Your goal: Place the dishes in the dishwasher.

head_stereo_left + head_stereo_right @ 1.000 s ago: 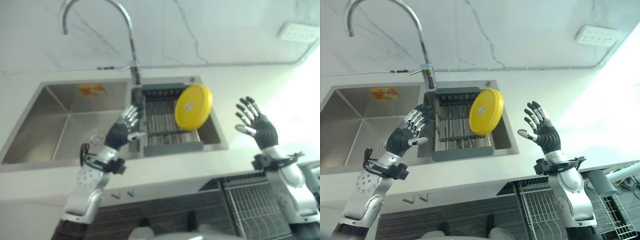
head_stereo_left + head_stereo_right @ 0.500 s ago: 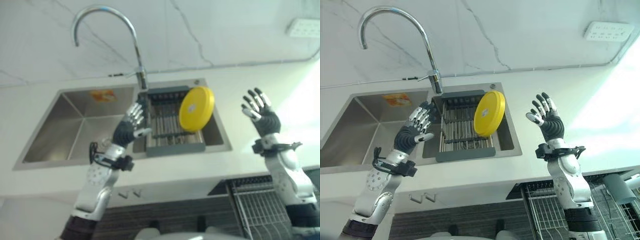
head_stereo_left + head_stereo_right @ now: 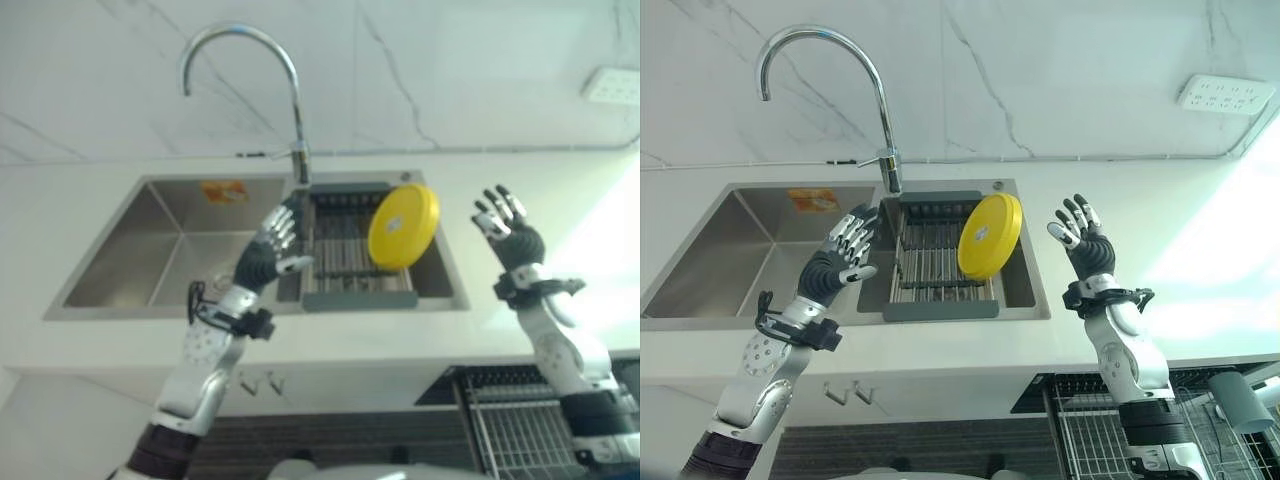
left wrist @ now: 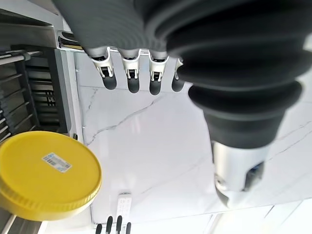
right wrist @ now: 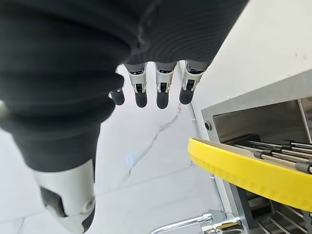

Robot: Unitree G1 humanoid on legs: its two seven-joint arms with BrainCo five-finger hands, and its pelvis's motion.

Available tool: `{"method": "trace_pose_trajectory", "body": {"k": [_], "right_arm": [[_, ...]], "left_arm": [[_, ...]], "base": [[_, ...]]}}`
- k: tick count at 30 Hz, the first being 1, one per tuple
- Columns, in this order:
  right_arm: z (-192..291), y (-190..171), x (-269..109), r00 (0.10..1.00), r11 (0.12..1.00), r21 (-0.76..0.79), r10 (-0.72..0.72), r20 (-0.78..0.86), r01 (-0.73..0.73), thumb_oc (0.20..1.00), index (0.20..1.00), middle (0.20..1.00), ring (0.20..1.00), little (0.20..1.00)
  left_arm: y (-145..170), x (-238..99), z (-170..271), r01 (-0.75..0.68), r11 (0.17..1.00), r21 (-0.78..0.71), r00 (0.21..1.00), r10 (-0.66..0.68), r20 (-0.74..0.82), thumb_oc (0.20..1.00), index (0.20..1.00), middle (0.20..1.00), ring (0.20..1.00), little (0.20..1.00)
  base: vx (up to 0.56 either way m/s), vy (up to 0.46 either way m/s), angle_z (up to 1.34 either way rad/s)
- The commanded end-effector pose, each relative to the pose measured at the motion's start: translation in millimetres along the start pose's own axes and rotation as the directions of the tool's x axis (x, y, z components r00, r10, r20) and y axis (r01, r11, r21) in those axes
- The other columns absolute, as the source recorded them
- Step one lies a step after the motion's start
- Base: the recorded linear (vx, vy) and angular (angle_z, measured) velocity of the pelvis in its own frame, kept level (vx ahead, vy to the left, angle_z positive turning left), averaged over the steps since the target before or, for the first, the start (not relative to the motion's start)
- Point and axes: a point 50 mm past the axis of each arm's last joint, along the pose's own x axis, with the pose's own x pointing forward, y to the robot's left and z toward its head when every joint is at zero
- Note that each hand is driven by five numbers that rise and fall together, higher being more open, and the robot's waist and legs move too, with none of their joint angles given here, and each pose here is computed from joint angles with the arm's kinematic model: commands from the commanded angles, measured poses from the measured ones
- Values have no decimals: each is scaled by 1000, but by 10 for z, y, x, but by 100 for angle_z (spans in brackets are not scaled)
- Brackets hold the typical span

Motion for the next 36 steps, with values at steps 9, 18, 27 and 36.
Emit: {"method": "trace_pose_trajectory", "body": {"k": [9, 18, 27, 36], "right_arm": [[168, 0, 241, 999, 1000, -6, 22, 28, -22, 1000, 1000, 1000, 1000, 1000], [33, -51, 306, 998, 1000, 2, 1, -62, -1, 1000, 1000, 1000, 1000, 1000], [-65, -76, 390, 990, 1000, 7, -26, -138, 28, 1000, 1000, 1000, 1000, 1000], [-112, -93, 465, 979, 999, -20, -44, -201, 41, 1000, 1000, 1000, 1000, 1000]], "left_arm": [[63, 136, 156, 29, 998, 61, 996, -33, 77, 1000, 1000, 1000, 1000, 1000], [48, 155, 147, 32, 998, 53, 997, -35, 67, 1000, 1000, 1000, 1000, 1000], [46, 174, 147, 32, 998, 51, 997, -35, 63, 1000, 1000, 1000, 1000, 1000], [58, 194, 156, 24, 998, 55, 998, -27, 57, 1000, 1000, 1000, 1000, 1000]], "base": [[-2, 6, 3], [-7, 3, 1], [-15, 7, 6], [4, 4, 7]]}}
